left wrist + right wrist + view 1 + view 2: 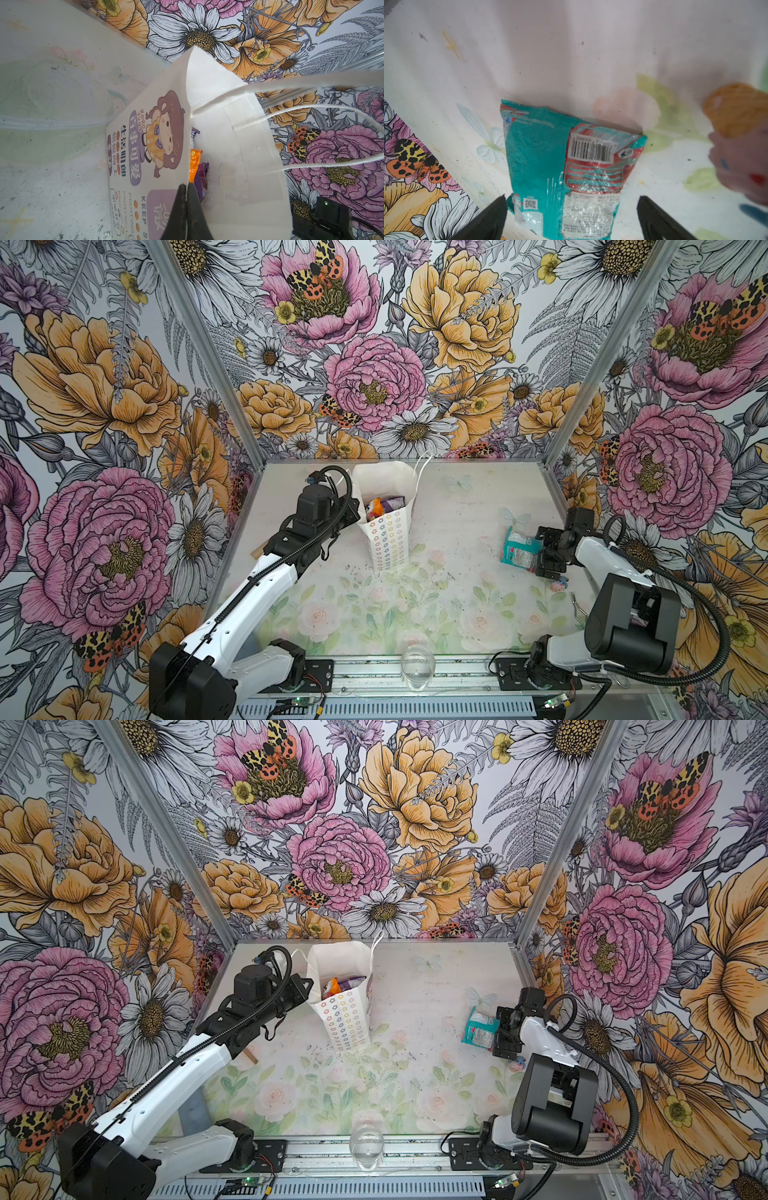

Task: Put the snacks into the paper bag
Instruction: 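Lower the right gripper onto the teal packet and grasp its top edge, then lift the teal packet with the right gripper and carry it toward the bag, then lower the teal packet into the bag held by the left gripper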

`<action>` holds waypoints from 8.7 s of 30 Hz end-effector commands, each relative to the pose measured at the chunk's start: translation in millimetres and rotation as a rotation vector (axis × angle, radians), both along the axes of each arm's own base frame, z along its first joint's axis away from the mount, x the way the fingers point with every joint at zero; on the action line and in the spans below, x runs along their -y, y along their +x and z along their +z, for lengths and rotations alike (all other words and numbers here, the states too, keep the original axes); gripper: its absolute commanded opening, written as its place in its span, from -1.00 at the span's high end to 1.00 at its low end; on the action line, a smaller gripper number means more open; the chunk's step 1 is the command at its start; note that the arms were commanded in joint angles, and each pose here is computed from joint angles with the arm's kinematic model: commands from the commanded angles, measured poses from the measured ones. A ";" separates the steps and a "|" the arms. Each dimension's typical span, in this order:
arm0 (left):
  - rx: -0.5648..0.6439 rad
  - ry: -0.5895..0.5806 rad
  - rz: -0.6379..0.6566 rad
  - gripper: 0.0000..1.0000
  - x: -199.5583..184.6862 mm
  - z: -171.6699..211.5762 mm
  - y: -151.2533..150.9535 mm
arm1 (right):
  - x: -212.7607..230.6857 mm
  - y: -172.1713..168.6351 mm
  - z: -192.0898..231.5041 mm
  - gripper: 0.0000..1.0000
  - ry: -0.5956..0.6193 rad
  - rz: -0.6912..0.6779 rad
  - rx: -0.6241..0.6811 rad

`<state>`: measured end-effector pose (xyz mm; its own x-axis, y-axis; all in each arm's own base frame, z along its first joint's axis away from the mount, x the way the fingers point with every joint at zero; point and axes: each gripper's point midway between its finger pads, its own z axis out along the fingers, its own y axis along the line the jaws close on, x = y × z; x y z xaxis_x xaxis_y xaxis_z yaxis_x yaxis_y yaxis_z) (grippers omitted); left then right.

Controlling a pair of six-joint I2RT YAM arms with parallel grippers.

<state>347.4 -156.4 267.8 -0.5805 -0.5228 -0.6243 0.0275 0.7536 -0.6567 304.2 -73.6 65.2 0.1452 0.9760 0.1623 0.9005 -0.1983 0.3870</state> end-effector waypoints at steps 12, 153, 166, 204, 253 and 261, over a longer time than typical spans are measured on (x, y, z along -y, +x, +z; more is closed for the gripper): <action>0.046 -0.008 0.036 1.00 -9.4 12.5 0.1 | -14.6 30.2 -10.6 -1.00 0.007 0.113 -0.021; 0.070 -0.023 0.034 1.00 -9.5 17.2 -11.5 | -455.6 70.7 357.4 1.00 -1.101 1.626 1.213; 0.068 -0.024 0.030 1.00 -8.1 17.3 -10.3 | -463.3 77.3 331.4 1.00 -1.103 1.680 1.167; 0.082 -0.037 0.033 1.00 -5.3 24.0 -7.5 | -454.0 74.4 279.9 1.00 -1.007 1.676 1.016; 0.095 -0.057 0.081 1.00 -7.5 26.5 -3.6 | -451.2 36.7 230.2 0.98 -0.907 1.924 0.654; 0.091 -0.056 0.077 1.00 -5.8 25.2 -3.4 | -453.2 35.1 230.0 0.81 -0.907 1.928 0.649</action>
<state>336.6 -151.5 269.4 -0.5508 -0.5662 -0.6133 -0.0083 0.7384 -0.6743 340.7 377.4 287.1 -0.6662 -0.3603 -0.6529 -0.5279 0.8463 0.0716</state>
